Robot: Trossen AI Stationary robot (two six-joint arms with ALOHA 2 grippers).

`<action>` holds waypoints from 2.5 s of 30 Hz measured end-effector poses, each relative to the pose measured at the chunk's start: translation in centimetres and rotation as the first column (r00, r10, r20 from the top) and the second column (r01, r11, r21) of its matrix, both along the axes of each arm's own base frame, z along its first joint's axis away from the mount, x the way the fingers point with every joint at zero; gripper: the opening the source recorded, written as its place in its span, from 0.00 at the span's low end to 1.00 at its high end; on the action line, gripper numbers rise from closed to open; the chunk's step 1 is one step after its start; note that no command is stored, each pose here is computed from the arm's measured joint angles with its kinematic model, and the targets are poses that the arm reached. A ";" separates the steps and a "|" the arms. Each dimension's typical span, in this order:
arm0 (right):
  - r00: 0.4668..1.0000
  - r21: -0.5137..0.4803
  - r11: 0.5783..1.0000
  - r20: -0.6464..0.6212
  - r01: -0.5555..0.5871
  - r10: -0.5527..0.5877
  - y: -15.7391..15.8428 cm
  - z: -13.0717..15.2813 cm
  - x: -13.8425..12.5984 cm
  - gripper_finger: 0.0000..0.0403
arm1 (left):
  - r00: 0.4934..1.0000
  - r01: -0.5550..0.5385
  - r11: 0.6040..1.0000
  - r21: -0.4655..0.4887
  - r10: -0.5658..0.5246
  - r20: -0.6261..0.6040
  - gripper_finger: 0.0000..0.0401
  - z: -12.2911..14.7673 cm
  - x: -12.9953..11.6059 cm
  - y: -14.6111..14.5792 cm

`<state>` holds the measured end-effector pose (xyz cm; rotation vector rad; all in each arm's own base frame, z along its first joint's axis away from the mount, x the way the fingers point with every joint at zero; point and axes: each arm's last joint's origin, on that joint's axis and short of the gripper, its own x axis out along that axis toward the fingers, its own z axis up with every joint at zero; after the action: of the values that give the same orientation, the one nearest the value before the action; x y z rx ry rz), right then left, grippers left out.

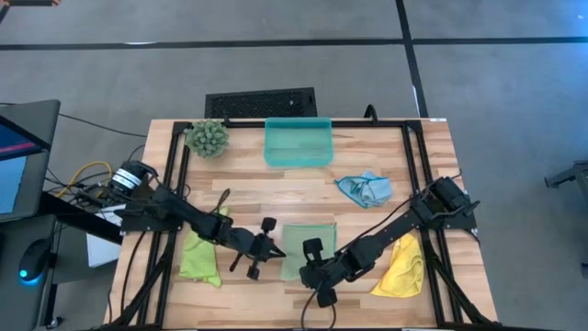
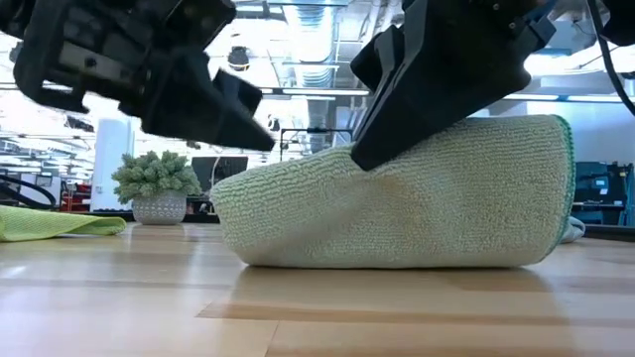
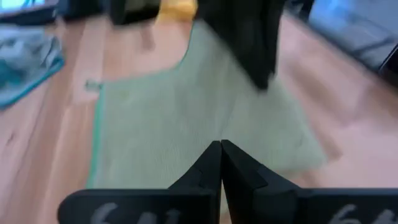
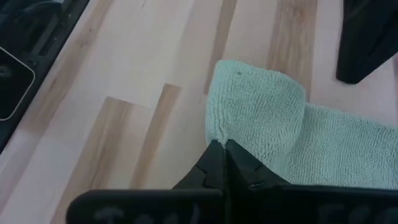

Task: Fold microfiber towels
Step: Fold the green towel

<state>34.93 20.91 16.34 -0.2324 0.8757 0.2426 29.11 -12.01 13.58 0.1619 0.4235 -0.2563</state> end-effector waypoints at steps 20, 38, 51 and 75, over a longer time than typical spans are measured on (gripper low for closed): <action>0.999 -0.001 1.000 -0.034 -0.007 0.007 0.9 0.0 -1.0 0.04 | 0.949 0.206 0.976 -0.064 -0.215 -0.231 0.00 -3.0 4.0 -3.0; 0.997 0.002 0.998 -0.037 0.061 -0.061 1.0 0.9 -1.8 0.02 | 0.966 -0.084 0.982 0.172 0.123 -0.229 0.00 -4.0 4.5 -1.8; 0.968 -0.125 0.961 -0.016 0.248 -0.252 -0.7 1.4 -2.4 0.03 | 0.976 -0.068 0.985 0.159 0.098 -0.192 0.00 -4.4 4.8 -2.2; 0.980 0.206 0.971 0.130 0.121 -0.150 -2.9 0.6 -4.9 0.05 | 0.946 -0.213 0.933 0.291 0.271 -0.176 0.00 -2.4 3.4 -2.2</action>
<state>30.00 17.97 16.99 -0.0043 0.7146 0.1807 32.54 -14.17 11.15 0.3478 0.6870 0.0319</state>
